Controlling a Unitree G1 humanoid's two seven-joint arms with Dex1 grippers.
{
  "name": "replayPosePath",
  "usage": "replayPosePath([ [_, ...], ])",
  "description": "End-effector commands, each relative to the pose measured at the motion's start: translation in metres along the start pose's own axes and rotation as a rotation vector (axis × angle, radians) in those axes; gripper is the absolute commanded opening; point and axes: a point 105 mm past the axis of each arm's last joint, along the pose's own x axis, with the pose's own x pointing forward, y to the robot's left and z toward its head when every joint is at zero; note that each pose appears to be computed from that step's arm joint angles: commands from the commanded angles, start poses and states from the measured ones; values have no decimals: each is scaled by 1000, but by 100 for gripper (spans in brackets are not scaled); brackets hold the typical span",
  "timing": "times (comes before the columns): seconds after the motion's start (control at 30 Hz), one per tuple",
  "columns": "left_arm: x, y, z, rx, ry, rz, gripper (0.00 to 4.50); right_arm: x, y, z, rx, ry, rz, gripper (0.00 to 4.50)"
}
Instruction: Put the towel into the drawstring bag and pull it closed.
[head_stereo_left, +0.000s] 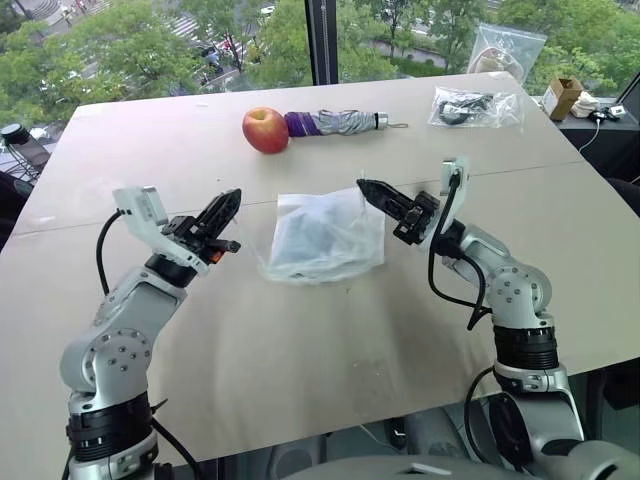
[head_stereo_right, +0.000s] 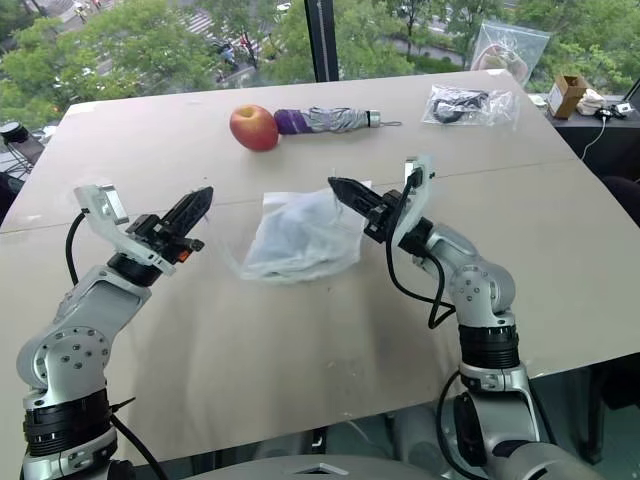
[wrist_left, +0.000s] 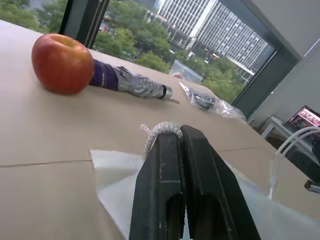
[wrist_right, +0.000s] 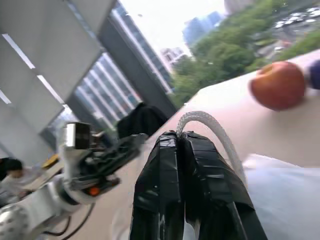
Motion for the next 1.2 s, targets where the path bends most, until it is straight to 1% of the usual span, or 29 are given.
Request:
replayPosePath([
  [0.03, -4, 24, 11, 70, -61, 129, 0, -16, -14, 14, -82, -58, -110, 10],
  [0.1, -6, 33, 16, 77, -94, 178, 0, -24, -22, 17, -91, -81, -170, 10],
  [0.23, -8, 48, 26, 92, -151, 255, 0, -35, -32, 22, -102, -106, -235, 10],
  [0.33, -7, 49, 26, 93, -159, 257, 0, -49, -39, 21, -121, -87, -280, 10],
  [0.4, -7, 47, 23, 86, -151, 247, 0, -60, -40, 17, -143, -41, -287, 10],
  [0.47, -7, 44, 18, 80, -138, 235, 0, -72, -38, 11, -160, 31, -267, 65],
  [0.53, -6, 40, 13, 63, -129, 219, 0, -83, -31, 5, -167, 101, -228, 144],
  [0.57, -6, 38, 11, 56, -122, 205, 0, -89, -28, 1, -177, 150, -212, 176],
  [0.63, -5, 33, 6, 43, -109, 181, 0, -105, -27, -9, -210, 274, -198, 271],
  [0.73, -4, 27, 1, 35, -88, 158, 0, -137, -21, -25, -211, 489, -151, 426],
  [0.77, -4, 26, -1, 32, -82, 152, 0, -145, -18, -27, -218, 544, -134, 426],
  [0.83, -4, 26, -3, 35, -68, 148, 0, -147, -14, -21, -261, 575, -106, 426],
  [0.9, -5, 26, -8, 45, -43, 152, 0, -126, -7, -9, -308, 507, -70, 426],
  [0.97, -7, 24, -15, 74, -5, 146, 0, -102, 3, -8, -343, 448, -33, 426],
  [1.0, -8, 23, -18, 82, 9, 143, 0, -93, 6, -11, -354, 436, -25, 426],
  [1.1, -12, 21, -24, 79, 25, 152, 0, -76, 16, -44, -400, 540, 37, 426],
  [1.13, -14, 21, -26, 80, 30, 159, 0, -74, 11, -53, -422, 579, 25, 426],
  [1.2, -17, 20, -28, 85, 39, 166, 0, -70, 0, -64, -473, 619, -15, 426],
])
